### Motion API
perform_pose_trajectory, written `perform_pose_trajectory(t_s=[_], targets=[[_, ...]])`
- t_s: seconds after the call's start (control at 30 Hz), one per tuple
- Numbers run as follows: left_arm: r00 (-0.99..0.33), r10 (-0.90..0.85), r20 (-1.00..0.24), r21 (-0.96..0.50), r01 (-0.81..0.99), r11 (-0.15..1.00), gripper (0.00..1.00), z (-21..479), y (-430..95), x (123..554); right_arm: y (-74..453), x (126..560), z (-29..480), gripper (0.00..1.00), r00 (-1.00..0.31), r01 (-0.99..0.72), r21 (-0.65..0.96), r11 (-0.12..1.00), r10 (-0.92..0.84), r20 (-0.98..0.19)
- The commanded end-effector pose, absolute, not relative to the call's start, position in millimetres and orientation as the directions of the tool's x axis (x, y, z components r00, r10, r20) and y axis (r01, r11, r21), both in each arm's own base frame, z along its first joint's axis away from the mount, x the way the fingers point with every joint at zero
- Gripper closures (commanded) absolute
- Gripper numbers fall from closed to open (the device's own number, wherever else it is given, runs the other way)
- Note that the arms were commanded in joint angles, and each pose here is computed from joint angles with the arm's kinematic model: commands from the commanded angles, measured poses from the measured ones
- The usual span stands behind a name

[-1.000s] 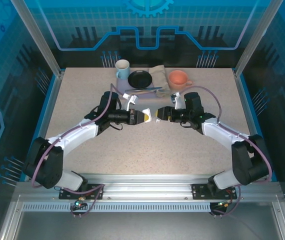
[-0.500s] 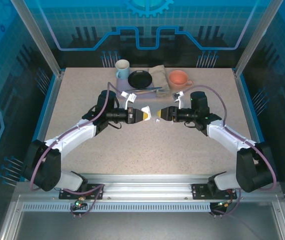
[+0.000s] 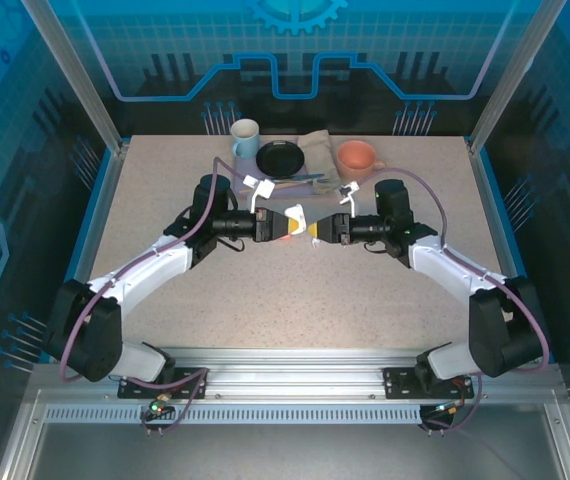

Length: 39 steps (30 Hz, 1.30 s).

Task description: Insert the wireless bluetooth earbuds into the charging case

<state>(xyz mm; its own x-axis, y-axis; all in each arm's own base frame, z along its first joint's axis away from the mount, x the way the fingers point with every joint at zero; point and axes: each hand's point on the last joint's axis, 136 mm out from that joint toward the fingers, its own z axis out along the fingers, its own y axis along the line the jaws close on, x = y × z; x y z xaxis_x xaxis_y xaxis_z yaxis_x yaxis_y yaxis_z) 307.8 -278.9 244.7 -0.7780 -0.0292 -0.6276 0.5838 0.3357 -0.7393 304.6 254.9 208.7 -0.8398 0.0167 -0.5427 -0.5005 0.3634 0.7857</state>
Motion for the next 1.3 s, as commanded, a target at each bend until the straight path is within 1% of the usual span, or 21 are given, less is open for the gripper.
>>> perform_pose_trajectory(t_s=[0.0,0.3,0.67,0.8,0.93,0.97,1.0,1.03,1.07,1.2,1.23,1.27], targets=[[-0.748,-0.030,-0.663,-0.721,0.627,0.295,1.00,262,-281,311,264,305,229,0.60,-0.804,-0.564,0.763,0.315,0.003,-0.595],[-0.751,-0.030,-0.659,-0.727,0.626,0.282,1.00,262,-283,311,268,305,230,0.62,-0.805,-0.564,0.765,0.311,0.000,-0.594],[-0.756,-0.013,-0.654,-0.734,0.630,0.253,1.00,263,-287,307,279,315,232,0.70,-0.806,-0.567,0.768,0.298,-0.008,-0.592],[-0.762,-0.006,-0.648,-0.739,0.627,0.247,1.00,261,-289,306,281,316,233,0.79,-0.806,-0.570,0.768,0.291,-0.015,-0.592],[-0.763,-0.009,-0.646,-0.741,0.624,0.251,1.00,261,-289,308,281,316,234,0.95,-0.803,-0.575,0.764,0.294,-0.025,-0.595],[-0.765,-0.007,-0.644,-0.741,0.621,0.255,0.98,260,-289,308,281,316,232,0.99,-0.805,-0.573,0.763,0.298,-0.029,-0.593],[-0.764,-0.006,-0.645,-0.739,0.621,0.260,0.91,260,-289,309,281,316,233,1.00,-0.802,-0.576,0.760,0.301,-0.030,-0.597],[-0.765,-0.005,-0.644,-0.738,0.620,0.267,0.83,259,-288,310,280,316,233,1.00,-0.800,-0.579,0.756,0.305,-0.035,-0.599],[-0.765,-0.004,-0.643,-0.736,0.618,0.277,0.72,258,-288,311,279,316,233,1.00,-0.799,-0.580,0.751,0.317,-0.042,-0.600],[-0.766,0.019,-0.643,-0.729,0.619,0.293,0.42,258,-286,310,272,318,232,1.00,-0.784,-0.599,0.711,0.367,-0.092,-0.614],[-0.767,0.027,-0.641,-0.727,0.618,0.300,0.36,258,-284,309,269,318,232,1.00,-0.776,-0.609,0.694,0.383,-0.107,-0.622],[-0.767,0.038,-0.640,-0.725,0.620,0.302,0.32,259,-282,308,267,318,234,1.00,-0.763,-0.626,0.675,0.390,-0.128,-0.634]])
